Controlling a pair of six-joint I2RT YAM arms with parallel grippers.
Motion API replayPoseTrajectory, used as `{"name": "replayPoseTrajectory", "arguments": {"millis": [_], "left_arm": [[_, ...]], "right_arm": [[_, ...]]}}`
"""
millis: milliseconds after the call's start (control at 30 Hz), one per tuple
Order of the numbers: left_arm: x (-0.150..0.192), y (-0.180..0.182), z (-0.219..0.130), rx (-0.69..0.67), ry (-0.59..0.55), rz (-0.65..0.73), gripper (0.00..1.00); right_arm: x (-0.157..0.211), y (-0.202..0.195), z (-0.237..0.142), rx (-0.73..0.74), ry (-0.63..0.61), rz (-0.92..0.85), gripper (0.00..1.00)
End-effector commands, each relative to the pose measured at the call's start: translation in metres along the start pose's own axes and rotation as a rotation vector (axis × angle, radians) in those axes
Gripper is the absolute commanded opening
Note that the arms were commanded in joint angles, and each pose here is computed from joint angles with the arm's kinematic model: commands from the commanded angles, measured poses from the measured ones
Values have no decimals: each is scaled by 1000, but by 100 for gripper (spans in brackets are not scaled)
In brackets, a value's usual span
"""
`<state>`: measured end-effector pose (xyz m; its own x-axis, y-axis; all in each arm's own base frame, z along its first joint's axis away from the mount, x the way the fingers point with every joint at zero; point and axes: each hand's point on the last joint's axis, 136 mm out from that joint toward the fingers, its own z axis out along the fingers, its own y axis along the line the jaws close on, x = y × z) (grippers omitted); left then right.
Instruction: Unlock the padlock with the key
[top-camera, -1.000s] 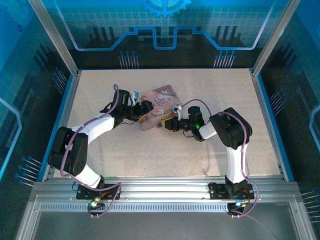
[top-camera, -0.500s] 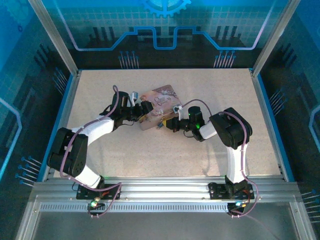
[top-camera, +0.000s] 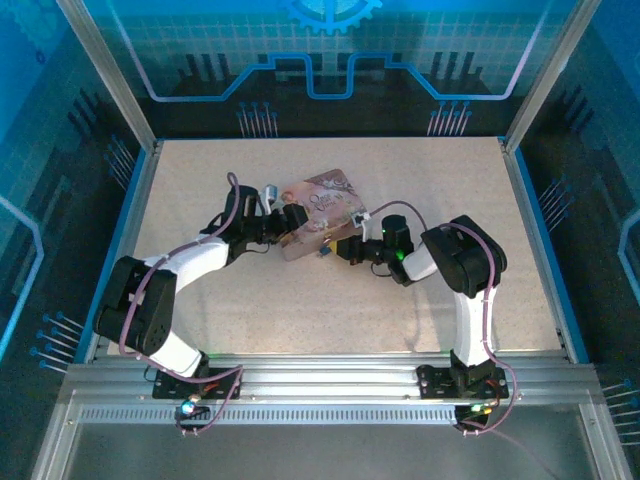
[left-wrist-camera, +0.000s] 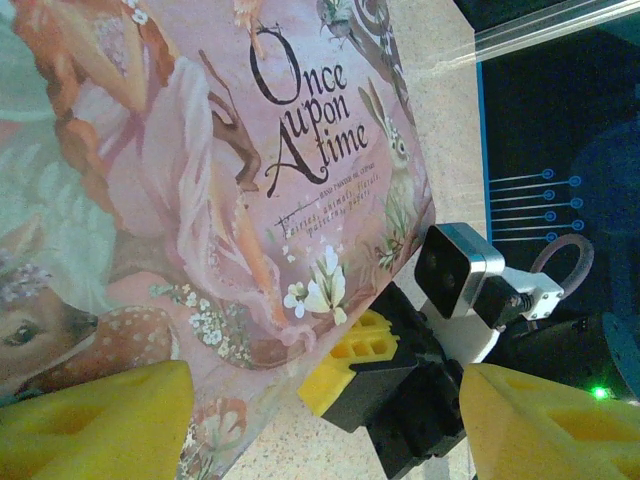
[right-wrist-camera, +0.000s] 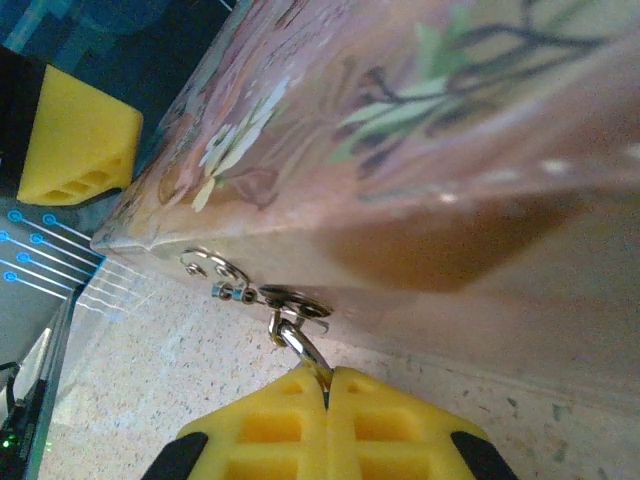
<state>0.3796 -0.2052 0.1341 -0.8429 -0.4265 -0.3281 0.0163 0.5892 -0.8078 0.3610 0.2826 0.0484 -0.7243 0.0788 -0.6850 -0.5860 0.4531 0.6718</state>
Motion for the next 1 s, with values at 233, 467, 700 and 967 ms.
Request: {"name": "replayPoseTrajectory", "arguments": {"millis": [233, 467, 700, 967], "left_arm": [[50, 33, 5, -102, 115, -110, 72], [53, 33, 4, -100, 110, -118, 72], [53, 33, 4, -101, 110, -114, 72], [53, 32, 3, -100, 107, -114, 72]], "right_arm": [[-17, 5, -14, -26, -82, 108, 0], [-16, 3, -15, -31, -95, 216, 0], [-20, 2, -17, -34, -97, 263, 0], [-19, 0, -17, -40, -81, 312, 0]]}}
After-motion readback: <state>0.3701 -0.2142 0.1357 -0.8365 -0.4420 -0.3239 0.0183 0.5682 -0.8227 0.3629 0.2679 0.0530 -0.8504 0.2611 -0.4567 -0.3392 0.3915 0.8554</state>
